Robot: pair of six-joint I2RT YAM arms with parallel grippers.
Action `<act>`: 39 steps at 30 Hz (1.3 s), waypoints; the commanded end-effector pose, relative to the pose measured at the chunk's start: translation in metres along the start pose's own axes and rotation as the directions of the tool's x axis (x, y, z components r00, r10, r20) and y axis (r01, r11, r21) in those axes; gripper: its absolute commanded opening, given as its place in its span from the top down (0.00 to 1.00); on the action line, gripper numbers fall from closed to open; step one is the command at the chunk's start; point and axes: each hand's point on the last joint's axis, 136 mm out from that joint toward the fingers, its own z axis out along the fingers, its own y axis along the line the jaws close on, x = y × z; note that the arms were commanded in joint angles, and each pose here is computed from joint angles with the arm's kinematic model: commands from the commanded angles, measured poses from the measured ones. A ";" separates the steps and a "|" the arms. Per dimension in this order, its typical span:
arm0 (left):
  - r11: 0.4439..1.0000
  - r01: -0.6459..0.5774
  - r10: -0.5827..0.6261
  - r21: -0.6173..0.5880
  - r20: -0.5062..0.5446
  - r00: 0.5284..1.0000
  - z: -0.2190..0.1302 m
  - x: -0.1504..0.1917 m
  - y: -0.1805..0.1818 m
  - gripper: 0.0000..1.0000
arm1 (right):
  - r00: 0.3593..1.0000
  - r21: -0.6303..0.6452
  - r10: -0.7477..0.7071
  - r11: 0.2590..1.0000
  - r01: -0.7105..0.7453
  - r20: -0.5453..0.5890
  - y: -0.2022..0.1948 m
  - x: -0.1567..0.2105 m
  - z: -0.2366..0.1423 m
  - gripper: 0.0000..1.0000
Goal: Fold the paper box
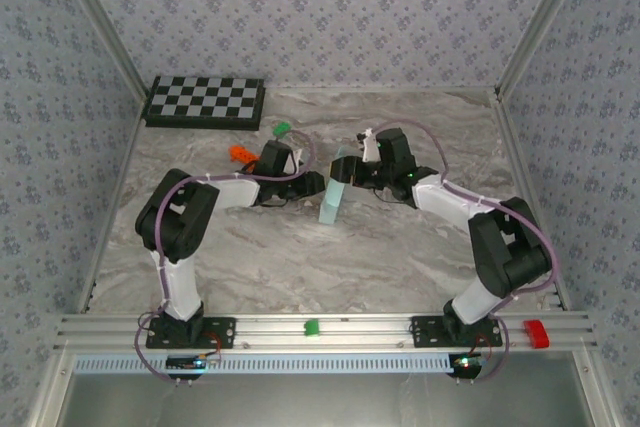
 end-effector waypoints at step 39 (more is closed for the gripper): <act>0.986 -0.065 0.077 -0.153 0.076 0.994 -0.046 -0.007 0.004 0.55 | 0.987 0.111 0.163 0.981 -0.161 -0.011 -0.045 0.027 0.011 0.48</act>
